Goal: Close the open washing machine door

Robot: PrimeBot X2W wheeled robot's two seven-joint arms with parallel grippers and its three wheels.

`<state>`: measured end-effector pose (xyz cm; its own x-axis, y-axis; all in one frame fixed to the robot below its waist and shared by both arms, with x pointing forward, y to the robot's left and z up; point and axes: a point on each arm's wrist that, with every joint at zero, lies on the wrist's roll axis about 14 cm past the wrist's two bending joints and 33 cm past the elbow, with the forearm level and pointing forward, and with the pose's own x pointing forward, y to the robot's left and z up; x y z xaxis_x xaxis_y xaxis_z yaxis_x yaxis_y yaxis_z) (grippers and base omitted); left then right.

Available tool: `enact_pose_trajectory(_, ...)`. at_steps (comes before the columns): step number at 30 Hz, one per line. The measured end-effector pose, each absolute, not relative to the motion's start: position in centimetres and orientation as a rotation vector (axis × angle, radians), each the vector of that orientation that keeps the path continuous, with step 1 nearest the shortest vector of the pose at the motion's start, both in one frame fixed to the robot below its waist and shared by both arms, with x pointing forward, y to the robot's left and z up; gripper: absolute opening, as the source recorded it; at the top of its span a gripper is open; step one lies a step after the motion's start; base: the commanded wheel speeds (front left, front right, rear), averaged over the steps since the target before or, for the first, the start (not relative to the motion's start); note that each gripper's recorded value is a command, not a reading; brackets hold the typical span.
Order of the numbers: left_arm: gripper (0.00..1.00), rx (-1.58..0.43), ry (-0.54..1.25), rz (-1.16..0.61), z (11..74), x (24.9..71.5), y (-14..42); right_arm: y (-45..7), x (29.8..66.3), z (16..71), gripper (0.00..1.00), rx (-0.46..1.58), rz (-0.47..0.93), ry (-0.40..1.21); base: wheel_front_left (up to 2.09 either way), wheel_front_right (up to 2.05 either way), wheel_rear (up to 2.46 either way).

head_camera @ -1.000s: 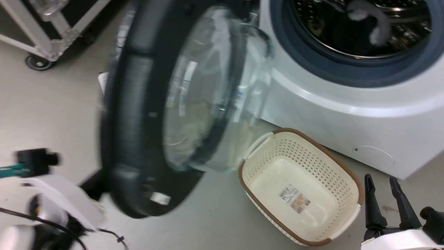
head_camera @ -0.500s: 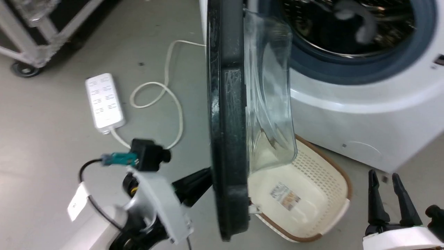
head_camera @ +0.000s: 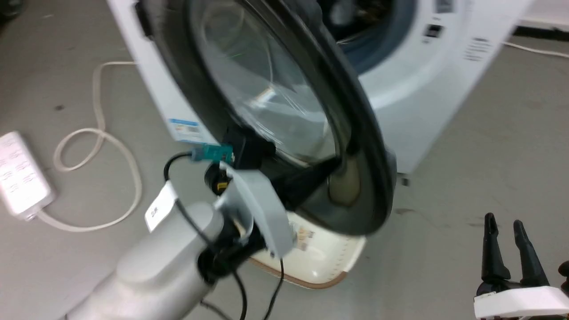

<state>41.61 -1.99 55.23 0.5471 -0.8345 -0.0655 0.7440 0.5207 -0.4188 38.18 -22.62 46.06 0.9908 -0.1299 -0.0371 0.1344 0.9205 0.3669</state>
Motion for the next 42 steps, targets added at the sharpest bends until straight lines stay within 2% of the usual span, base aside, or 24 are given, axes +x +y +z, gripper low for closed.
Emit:
enact_pose_trajectory(6,0.0,-0.297,0.212,-0.961,55.1,46.0,-5.8,-26.0,35.7,46.1,1.0,0.372,-0.246,0.004,0.0,0.0,0.0)
enact_pose_trajectory(12,0.0,-0.243,0.179,-0.908,54.8,49.9,-8.6,-27.4,34.6,45.9,1.0,0.369,-0.296,0.006,0.0,0.0,0.0)
enact_pose_trajectory(17,0.0,-0.253,0.093,-0.814,56.5,52.7,-8.6,-27.7,34.4,45.8,1.0,0.372,-0.308,0.007,0.0,0.0,0.0)
enact_pose_trajectory(22,0.0,-0.315,0.011,-0.742,59.1,53.6,-7.0,-27.3,34.6,46.5,1.0,0.38,-0.289,-0.013,0.0,0.0,0.0)
enact_pose_trajectory(27,0.0,-0.362,-0.099,-0.63,62.8,54.1,-2.5,-26.5,34.7,47.4,1.0,0.382,-0.257,-0.04,0.0,0.0,0.0)
enact_pose_trajectory(32,0.0,-0.312,-0.328,-0.325,67.9,53.9,9.1,-25.6,34.4,48.1,1.0,0.386,-0.224,-0.059,0.0,0.0,0.0)
enact_pose_trajectory(35,0.0,-0.236,-0.375,-0.194,66.9,51.2,13.7,-24.6,34.4,48.1,1.0,0.385,-0.192,-0.053,0.0,0.0,0.0)
enact_pose_trajectory(42,0.0,-0.127,-0.304,-0.104,61.4,45.5,17.2,-22.8,34.9,48.8,1.0,0.388,-0.128,-0.065,0.0,0.0,0.0)
